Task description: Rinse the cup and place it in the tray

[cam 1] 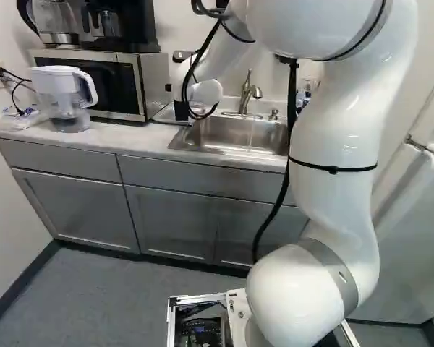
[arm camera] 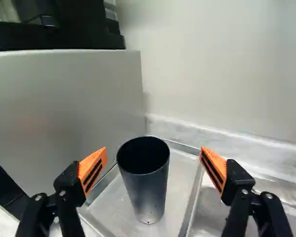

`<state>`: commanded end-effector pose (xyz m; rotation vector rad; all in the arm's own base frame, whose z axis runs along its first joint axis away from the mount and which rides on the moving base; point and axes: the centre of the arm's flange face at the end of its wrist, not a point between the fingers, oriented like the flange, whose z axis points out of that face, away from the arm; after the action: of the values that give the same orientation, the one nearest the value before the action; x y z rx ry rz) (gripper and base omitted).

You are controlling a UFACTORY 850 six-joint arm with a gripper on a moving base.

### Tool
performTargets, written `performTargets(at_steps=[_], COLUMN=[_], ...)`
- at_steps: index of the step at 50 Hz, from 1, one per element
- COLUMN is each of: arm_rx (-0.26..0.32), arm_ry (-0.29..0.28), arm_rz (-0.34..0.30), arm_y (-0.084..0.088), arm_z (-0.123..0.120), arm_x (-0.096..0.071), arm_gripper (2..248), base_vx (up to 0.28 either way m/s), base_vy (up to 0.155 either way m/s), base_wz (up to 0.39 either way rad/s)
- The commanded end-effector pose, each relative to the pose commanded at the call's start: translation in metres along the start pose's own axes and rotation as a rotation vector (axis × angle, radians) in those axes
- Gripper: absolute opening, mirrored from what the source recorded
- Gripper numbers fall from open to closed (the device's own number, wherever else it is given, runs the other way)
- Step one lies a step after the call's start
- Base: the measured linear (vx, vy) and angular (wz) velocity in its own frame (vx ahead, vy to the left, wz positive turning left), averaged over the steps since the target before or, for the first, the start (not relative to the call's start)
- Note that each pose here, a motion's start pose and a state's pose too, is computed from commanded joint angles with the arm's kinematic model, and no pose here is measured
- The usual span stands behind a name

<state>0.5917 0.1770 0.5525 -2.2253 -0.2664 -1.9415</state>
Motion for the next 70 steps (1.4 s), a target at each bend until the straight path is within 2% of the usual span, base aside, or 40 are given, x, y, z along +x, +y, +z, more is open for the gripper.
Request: performTargets(at_steps=[27, 70], arm_rx=[-0.011, -0.121], arm_ry=[-0.006, 0.076], arm_rz=[-0.027, -0.015], arm_y=[0.019, 0.082], arm_z=[-0.031, -0.060], arm_x=[0.024, 0.070], arm_gripper=[247, 247], base_vx=[0.000, 0.000], base_vy=[0.000, 0.000], base_wz=[0.000, 0.000])
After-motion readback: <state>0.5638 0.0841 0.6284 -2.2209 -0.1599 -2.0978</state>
